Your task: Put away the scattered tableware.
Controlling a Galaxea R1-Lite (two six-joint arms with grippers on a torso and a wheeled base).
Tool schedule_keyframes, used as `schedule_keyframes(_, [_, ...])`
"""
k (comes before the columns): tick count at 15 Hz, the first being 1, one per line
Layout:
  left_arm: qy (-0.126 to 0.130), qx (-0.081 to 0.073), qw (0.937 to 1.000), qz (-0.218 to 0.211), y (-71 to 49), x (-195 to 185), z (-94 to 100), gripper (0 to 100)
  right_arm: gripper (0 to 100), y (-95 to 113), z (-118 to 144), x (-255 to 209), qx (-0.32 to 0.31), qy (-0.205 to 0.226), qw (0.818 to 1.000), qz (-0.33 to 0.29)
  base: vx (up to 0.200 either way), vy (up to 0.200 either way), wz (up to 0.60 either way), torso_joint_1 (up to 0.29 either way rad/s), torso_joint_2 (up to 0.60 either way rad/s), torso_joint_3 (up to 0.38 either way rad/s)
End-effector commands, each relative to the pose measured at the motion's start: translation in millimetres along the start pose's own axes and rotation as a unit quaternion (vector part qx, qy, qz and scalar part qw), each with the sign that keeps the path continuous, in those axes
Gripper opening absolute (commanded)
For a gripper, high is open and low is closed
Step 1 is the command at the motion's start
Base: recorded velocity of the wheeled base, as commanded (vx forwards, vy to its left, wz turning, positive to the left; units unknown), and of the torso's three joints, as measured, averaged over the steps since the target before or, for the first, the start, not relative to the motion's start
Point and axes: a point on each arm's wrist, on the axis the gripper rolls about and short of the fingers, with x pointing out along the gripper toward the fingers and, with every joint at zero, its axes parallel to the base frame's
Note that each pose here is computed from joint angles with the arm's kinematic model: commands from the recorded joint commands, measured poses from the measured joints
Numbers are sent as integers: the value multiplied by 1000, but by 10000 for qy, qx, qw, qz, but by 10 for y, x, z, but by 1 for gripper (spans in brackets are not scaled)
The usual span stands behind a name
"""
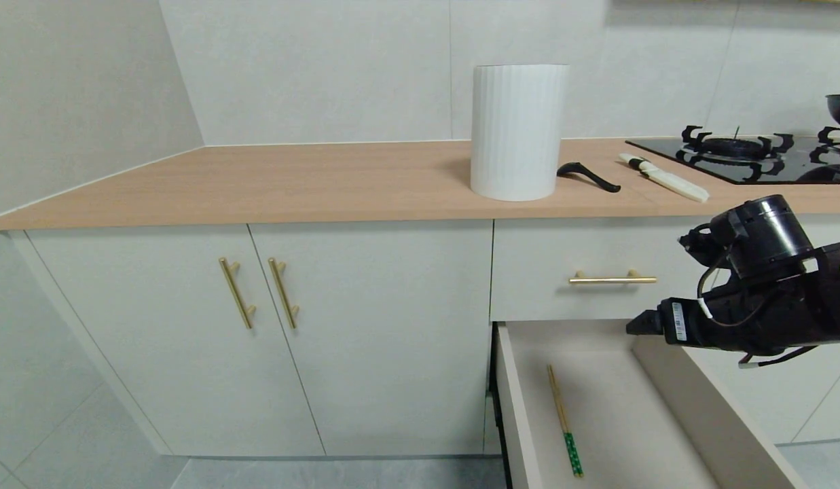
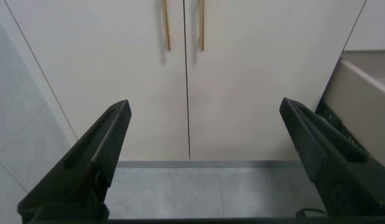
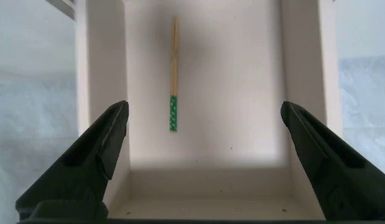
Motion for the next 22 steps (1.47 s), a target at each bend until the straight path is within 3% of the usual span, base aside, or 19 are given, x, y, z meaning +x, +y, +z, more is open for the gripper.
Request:
schedule_keyframes(1, [11, 0, 10000, 0, 0, 1, -3, 100, 100, 0, -3, -7, -1, 0, 10000, 3, 0, 0, 0, 85, -129, -295])
schedule_keyframes(19, [11, 0, 10000, 0, 0, 1, -3, 100, 100, 3, -58, 41, -160, 105, 9998, -30, 0, 0, 0, 181, -483, -292])
schedule_keyframes(22, [18, 0, 10000, 0, 0, 2, -3, 100, 100, -6, -108, 86, -277, -63, 9996, 14, 0, 0, 0, 139, -307, -170])
